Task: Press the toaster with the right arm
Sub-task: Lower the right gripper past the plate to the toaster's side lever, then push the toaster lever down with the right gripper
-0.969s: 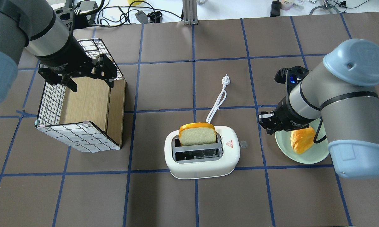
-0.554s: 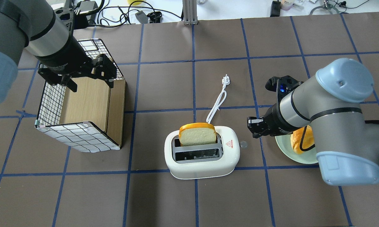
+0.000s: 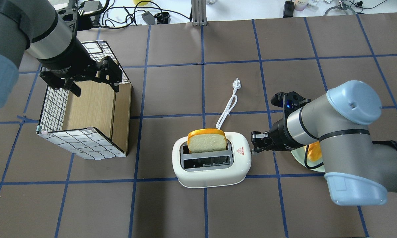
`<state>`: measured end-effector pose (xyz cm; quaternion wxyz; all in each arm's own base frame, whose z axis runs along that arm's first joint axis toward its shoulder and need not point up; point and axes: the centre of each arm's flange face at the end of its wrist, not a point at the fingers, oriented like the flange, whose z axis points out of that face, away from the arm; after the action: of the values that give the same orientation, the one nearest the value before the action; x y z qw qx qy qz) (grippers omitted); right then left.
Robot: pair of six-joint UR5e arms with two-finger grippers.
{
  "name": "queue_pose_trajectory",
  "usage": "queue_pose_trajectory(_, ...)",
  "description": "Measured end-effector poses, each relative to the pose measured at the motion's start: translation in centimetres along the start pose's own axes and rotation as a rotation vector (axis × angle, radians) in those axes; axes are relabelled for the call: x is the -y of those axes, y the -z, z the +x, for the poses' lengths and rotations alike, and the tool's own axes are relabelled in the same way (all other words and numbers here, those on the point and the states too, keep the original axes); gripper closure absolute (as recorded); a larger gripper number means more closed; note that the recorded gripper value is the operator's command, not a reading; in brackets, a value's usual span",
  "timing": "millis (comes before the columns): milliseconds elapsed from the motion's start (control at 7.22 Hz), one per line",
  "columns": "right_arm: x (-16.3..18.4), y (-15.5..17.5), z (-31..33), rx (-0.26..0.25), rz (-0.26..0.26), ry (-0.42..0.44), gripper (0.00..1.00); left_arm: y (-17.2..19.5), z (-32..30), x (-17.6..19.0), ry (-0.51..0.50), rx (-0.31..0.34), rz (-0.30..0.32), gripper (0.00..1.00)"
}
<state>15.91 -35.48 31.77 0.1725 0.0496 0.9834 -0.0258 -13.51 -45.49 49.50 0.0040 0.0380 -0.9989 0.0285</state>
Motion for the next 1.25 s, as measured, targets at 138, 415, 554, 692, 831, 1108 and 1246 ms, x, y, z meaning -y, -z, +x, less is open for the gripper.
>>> queue_pose_trajectory(138,0.2,0.2,-0.1,0.002,0.005,0.003,1.00,0.0,0.0,0.0,0.000,0.000,0.000,0.00)
queue_pose_trajectory(415,0.3,0.1,0.0,-0.002,-0.004,0.004,1.00,0.0,0.0,0.0,0.000,0.000,0.000,0.00)
queue_pose_trajectory(554,0.3,-0.2,0.1,-0.004,-0.013,0.002,1.00,0.0,0.0,0.0,0.000,0.000,0.000,0.00)
queue_pose_trajectory(692,0.3,-0.4,0.2,-0.004,-0.020,0.003,1.00,0.0,0.0,0.0,0.000,0.000,0.000,0.00)
queue_pose_trajectory(831,0.3,-0.7,0.3,-0.004,-0.027,0.005,1.00,0.0,0.0,0.0,0.000,0.000,0.000,0.00)
queue_pose_trajectory(1108,0.3,-1.3,0.5,-0.006,-0.043,0.005,1.00,0.0,0.0,0.0,0.000,0.000,0.000,0.00)
queue_pose_trajectory(1246,0.4,-1.5,0.6,-0.008,-0.050,0.004,1.00,0.0,0.0,0.0,0.000,0.000,0.000,0.00)
